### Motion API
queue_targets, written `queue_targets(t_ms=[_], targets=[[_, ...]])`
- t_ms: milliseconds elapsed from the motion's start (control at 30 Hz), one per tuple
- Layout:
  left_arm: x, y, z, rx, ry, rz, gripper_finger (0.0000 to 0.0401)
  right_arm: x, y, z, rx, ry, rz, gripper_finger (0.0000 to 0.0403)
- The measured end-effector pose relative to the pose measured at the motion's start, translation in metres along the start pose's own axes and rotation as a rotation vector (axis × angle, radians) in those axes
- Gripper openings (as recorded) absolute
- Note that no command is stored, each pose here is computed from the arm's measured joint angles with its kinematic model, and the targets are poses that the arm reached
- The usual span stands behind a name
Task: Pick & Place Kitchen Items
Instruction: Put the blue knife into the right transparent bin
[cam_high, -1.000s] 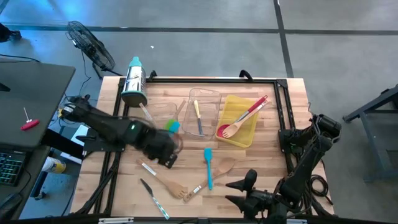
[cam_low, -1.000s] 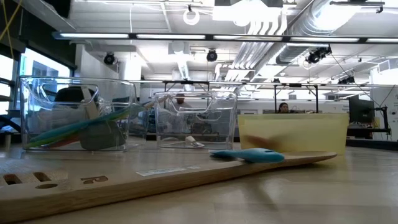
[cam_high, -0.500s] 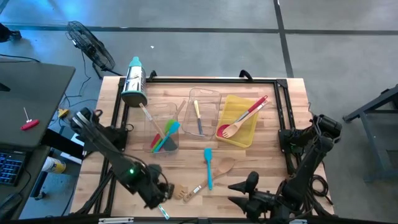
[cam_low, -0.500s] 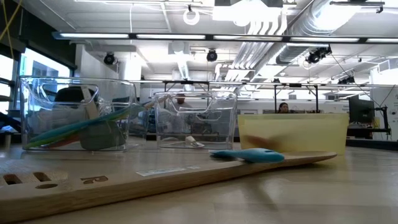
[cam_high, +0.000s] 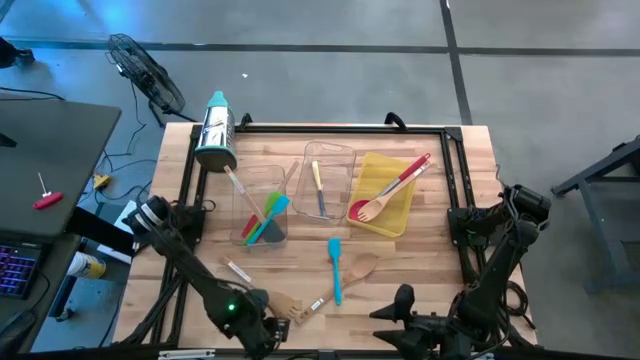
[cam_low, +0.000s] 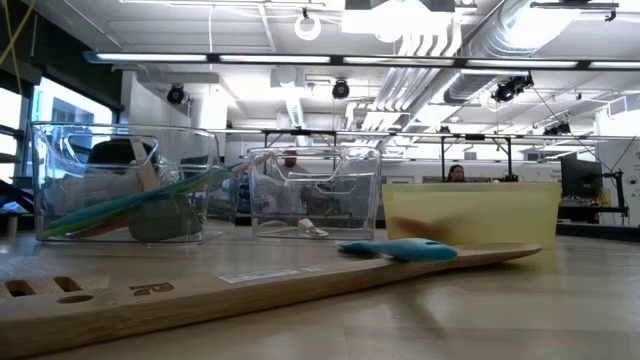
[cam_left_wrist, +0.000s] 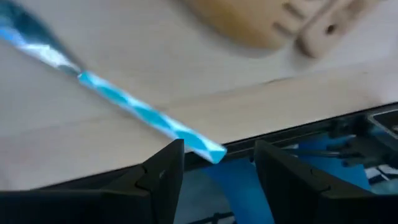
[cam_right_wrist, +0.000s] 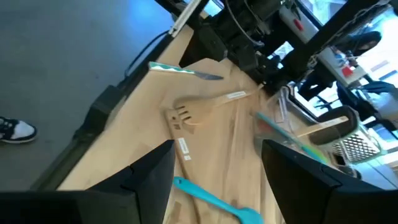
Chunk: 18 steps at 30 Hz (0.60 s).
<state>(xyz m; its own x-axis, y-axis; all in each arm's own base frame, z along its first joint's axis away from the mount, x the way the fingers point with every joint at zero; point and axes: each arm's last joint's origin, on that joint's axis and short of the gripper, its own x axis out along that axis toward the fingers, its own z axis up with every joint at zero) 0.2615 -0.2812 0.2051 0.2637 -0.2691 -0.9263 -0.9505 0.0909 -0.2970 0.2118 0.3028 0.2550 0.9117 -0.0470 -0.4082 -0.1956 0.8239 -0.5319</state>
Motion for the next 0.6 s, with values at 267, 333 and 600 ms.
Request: queue_targets(t_ms=[267,333,600], targets=[[0.005,0.017,-0.023,-0.104,0.012,-0.011,0.0190,0.000,0.001,-0.004,-0.037,0.032,0.053,0.0232],[0.005,0.017,-0.023,-0.114,0.012,-0.009,0.0190,0.000,0.001,-0.006,-0.051,0.043,0.052,0.0232],[0.028,0.010,-0.016,-0.152,0.005,0.010,0.0190,0.000,0.000,-0.013,-0.129,0.095,0.050,0.0232]])
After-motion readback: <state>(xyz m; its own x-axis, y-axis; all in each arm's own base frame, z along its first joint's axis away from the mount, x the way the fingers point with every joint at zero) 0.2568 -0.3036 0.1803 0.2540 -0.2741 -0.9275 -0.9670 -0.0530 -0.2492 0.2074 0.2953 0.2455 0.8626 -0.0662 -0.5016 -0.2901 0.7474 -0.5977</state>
